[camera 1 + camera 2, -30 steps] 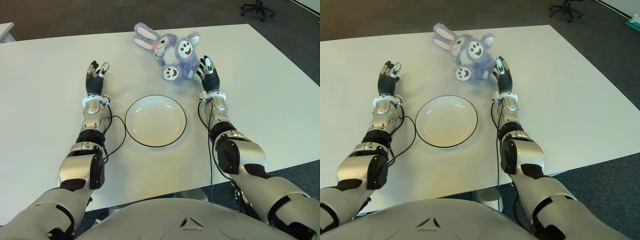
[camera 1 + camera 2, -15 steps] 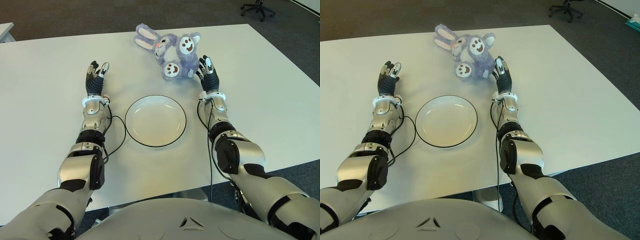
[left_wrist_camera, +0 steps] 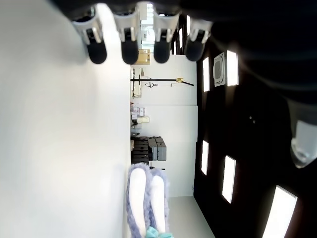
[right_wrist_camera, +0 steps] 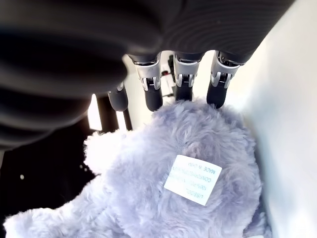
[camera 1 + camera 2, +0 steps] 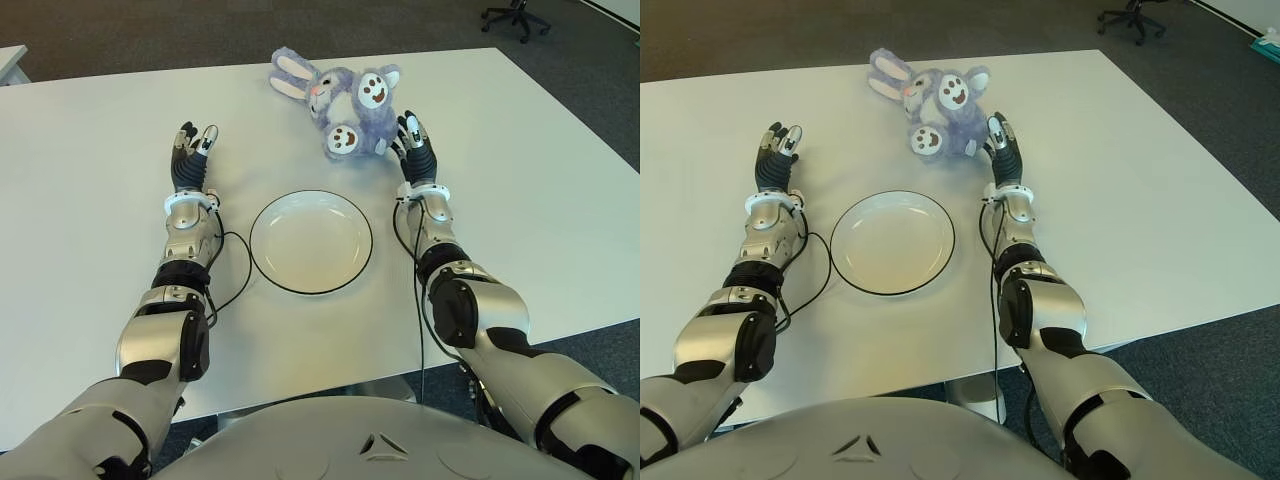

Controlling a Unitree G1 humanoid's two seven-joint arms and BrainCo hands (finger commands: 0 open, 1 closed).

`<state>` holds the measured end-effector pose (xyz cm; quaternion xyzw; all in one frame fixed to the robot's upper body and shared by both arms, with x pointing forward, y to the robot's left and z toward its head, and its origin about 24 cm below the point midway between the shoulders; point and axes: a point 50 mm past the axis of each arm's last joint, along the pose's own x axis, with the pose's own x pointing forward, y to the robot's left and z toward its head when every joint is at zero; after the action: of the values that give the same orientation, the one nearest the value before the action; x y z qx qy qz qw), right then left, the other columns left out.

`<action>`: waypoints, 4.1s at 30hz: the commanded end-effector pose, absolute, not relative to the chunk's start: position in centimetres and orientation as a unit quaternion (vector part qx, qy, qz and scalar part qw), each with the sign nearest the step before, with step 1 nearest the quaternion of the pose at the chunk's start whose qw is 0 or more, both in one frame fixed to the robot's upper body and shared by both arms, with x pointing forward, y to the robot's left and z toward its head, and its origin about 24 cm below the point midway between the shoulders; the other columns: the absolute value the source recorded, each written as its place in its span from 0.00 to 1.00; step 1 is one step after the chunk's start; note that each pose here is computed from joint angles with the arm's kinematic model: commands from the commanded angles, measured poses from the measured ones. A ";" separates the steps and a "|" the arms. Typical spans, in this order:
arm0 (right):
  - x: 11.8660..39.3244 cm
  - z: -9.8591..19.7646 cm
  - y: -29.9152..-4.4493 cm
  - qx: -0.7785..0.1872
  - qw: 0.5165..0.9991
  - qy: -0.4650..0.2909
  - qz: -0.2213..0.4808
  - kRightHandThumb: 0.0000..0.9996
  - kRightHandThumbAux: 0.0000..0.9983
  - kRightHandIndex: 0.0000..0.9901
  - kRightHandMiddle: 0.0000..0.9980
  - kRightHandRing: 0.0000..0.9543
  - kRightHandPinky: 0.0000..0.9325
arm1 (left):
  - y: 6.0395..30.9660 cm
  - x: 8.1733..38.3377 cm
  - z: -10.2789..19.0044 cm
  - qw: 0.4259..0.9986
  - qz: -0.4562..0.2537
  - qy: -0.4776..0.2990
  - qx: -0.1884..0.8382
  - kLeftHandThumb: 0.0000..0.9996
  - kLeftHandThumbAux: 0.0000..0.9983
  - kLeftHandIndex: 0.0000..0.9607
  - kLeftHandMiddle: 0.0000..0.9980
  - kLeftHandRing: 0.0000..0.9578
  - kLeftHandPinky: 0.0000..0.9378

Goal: Put the doll into the plate.

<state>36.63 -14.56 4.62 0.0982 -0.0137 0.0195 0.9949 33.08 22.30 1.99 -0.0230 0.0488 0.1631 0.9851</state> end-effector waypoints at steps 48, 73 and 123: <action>35.0 1.2 -13.4 0.065 0.995 0.064 0.030 0.16 0.45 0.00 0.00 0.00 0.00 | 21.6 30.1 -3.0 0.973 0.167 0.157 -0.028 0.00 0.47 0.00 0.07 0.06 0.03; 35.2 3.4 -13.9 -0.046 0.997 -0.039 -0.036 0.15 0.45 0.00 0.00 0.00 0.00 | 21.8 29.9 -3.0 0.973 0.170 0.155 -0.025 0.00 0.47 0.00 0.06 0.03 0.00; 35.7 7.5 -13.9 -0.175 0.962 -0.200 -0.069 0.14 0.42 0.00 0.00 0.00 0.00 | 21.6 29.9 -3.0 0.974 0.167 0.153 -0.027 0.00 0.45 0.00 0.05 0.02 0.01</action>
<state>36.14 -13.53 8.85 -0.1746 -0.2269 -0.0697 0.9556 33.17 22.14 2.18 -0.0216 0.0432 0.1651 0.9851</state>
